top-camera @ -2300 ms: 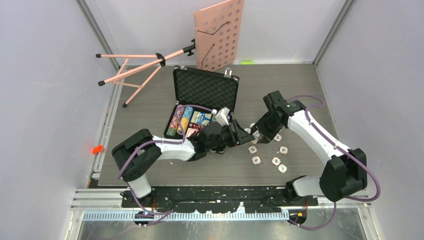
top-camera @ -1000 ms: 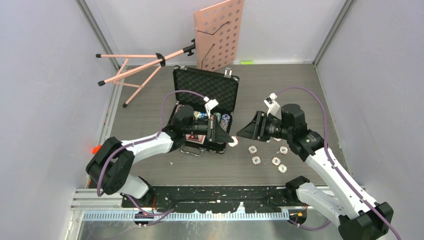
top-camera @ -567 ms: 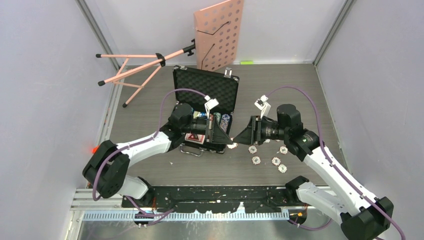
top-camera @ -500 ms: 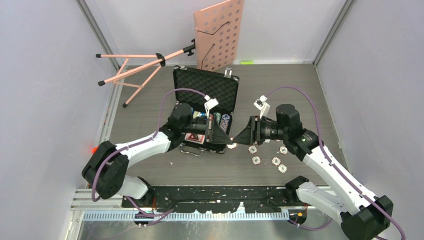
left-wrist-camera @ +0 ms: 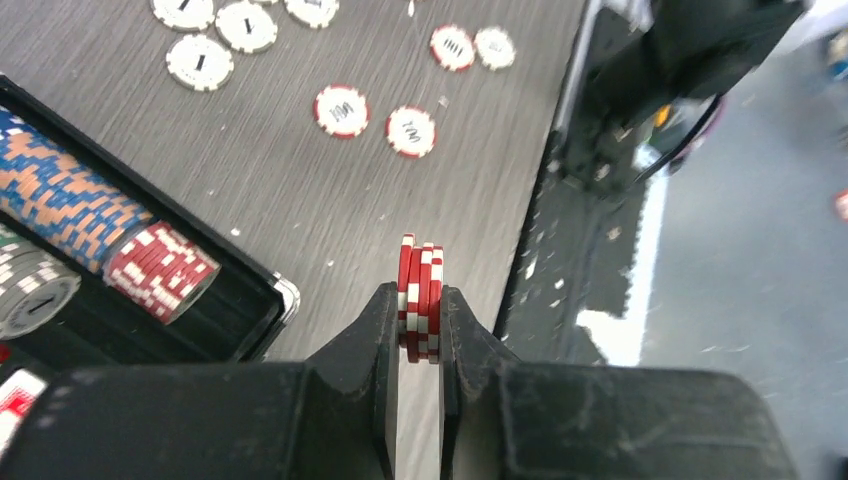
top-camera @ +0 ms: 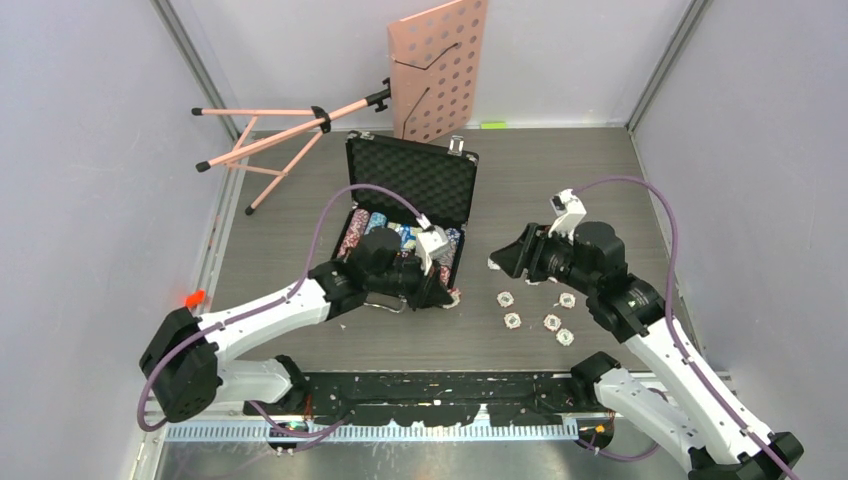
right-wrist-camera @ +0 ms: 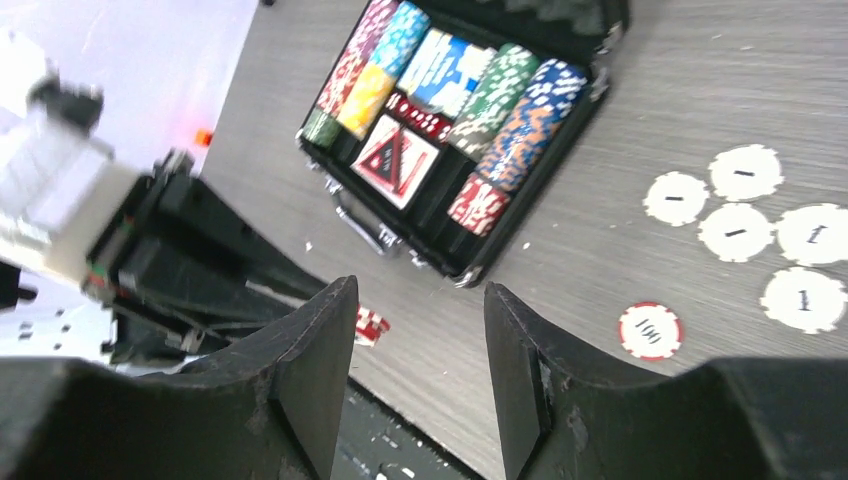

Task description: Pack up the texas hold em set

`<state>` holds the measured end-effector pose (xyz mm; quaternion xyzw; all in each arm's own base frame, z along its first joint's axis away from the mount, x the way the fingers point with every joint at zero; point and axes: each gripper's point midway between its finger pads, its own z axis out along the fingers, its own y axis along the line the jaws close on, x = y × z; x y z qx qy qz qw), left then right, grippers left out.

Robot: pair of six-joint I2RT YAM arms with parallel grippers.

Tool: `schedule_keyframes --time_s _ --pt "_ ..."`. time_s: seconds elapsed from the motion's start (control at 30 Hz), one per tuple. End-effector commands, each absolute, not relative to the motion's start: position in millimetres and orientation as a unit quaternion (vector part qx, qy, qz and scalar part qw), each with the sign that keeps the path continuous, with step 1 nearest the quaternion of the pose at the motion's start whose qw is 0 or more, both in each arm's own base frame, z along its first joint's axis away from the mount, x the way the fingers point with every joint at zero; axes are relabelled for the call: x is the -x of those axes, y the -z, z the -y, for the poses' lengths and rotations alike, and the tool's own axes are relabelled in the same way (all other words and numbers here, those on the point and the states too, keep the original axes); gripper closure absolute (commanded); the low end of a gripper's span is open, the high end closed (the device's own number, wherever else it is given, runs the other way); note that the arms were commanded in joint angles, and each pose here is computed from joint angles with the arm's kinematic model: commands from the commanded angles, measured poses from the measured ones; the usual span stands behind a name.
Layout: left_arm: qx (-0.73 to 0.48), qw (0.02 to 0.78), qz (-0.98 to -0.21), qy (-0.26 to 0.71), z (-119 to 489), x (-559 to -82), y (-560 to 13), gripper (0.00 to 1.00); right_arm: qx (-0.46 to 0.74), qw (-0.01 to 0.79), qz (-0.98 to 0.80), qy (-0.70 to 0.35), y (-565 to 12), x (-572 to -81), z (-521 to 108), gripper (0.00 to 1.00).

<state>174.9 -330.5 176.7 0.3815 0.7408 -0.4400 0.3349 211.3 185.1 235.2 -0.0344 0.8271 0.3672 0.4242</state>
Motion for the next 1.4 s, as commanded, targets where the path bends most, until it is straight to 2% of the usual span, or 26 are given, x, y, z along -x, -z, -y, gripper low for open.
schedule_keyframes --time_s 0.0,0.23,0.6,1.37 --pt "-0.481 0.406 -0.709 0.318 306.4 -186.7 -147.7 1.00 0.004 0.474 -0.824 -0.310 -235.3 -226.5 -162.4 0.44" --pt "-0.565 0.419 -0.658 0.269 292.3 -182.5 -141.0 1.00 0.023 0.448 -0.828 -0.338 -220.8 -221.1 -175.7 0.44" --pt "-0.684 0.307 -0.630 0.205 298.2 -200.0 -102.2 1.00 0.020 0.426 -0.822 -0.377 -205.1 -203.9 -182.3 0.45" --pt "-0.697 0.295 -0.625 0.191 314.5 -236.6 -86.0 1.00 0.010 0.422 -0.831 -0.362 -188.7 -197.7 -173.8 0.45"
